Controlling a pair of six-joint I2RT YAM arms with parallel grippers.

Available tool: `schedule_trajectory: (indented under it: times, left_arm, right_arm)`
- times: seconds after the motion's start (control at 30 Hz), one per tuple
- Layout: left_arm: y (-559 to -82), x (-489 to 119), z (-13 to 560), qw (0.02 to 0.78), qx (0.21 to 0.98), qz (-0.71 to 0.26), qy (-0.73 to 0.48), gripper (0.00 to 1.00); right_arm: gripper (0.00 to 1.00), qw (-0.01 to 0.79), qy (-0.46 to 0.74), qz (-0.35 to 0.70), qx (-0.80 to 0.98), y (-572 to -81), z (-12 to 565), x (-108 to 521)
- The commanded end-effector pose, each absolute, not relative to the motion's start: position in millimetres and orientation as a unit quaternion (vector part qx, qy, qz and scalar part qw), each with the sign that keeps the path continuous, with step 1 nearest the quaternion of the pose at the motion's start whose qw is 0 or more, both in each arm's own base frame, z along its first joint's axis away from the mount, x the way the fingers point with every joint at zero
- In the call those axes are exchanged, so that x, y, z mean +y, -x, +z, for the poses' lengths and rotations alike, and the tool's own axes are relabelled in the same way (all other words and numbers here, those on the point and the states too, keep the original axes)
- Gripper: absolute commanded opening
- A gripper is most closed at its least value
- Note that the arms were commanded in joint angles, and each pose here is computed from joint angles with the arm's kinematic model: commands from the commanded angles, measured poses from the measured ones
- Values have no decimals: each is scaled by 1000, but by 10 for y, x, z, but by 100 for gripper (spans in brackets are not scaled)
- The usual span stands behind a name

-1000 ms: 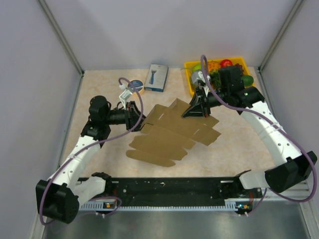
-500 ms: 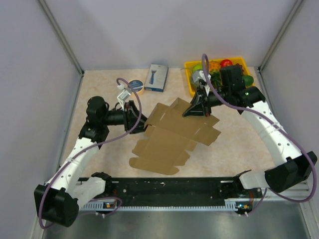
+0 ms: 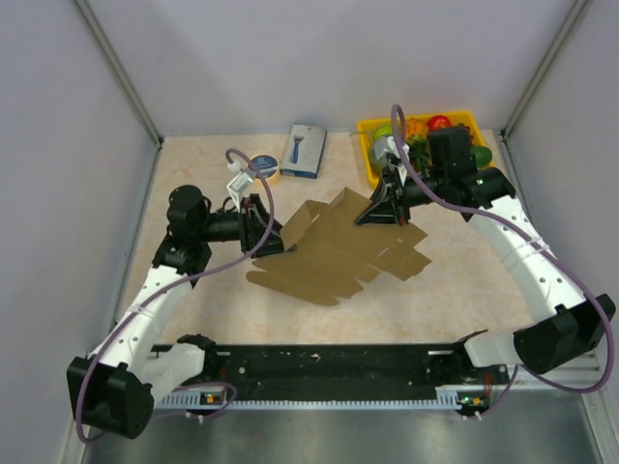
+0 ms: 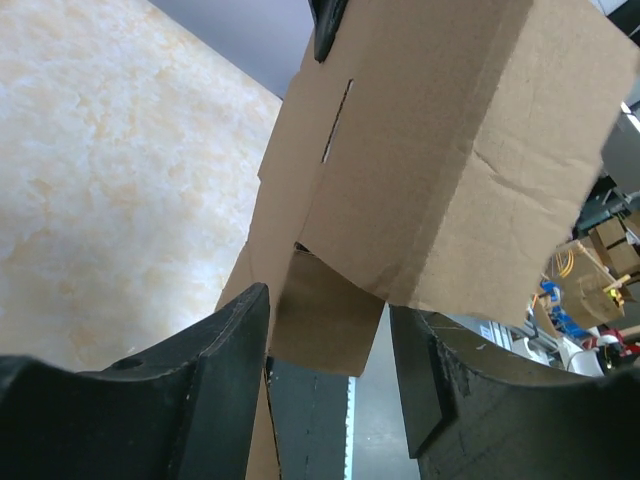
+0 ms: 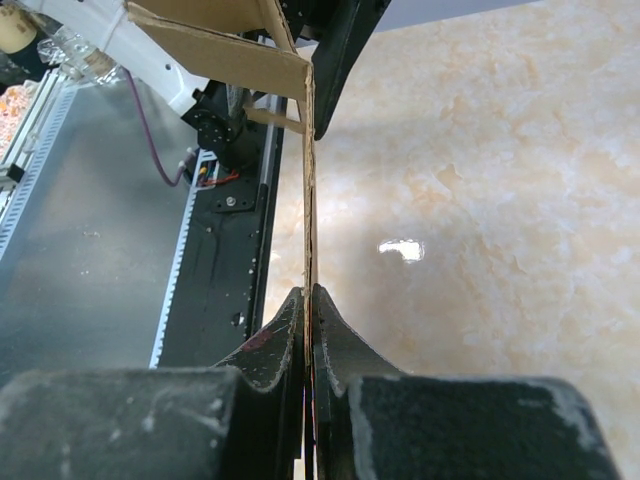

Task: Fold the paper box

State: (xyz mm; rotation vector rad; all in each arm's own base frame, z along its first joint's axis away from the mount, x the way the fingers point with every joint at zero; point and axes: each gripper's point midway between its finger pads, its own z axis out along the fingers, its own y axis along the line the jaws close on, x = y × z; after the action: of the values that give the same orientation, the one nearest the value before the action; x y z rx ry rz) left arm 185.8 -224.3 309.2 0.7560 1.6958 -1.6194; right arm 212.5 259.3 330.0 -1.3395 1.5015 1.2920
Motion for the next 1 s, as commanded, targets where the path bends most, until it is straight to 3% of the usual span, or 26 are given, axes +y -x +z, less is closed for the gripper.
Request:
schedule_trajectory:
  times: [0.0, 0.2, 0.37, 0.53, 0.73, 0.97]
  left_arm:
    - [-1928, -2299, 3046, 349, 649, -608, -294, 54]
    - [-2075, -2304, 3020, 365, 661, -586, -293, 43]
    - [-1903, -2250, 3141, 383, 642, -584, -317, 56]
    - [-1877, -2050, 3224, 430, 660, -548, -281, 58]
    - [-2203, -1776, 3154, 462, 706, -497, -201, 45]
    - [-2307, -1852, 3172, 438, 694, -534, -203, 44]
  right_arm:
    - [0, 397, 537, 507, 545, -2075, 3564, 2580]
    - [0, 399, 541, 514, 533, -1995, 3619, 2568]
    - [0, 401, 539, 507, 540, -2019, 3596, 2562]
    - [0, 402, 539, 507, 540, -2036, 3603, 2569]
    - [0, 404, 540, 506, 538, -2026, 3628, 2566]
    - [0, 405, 539, 504, 540, -2026, 3611, 2565]
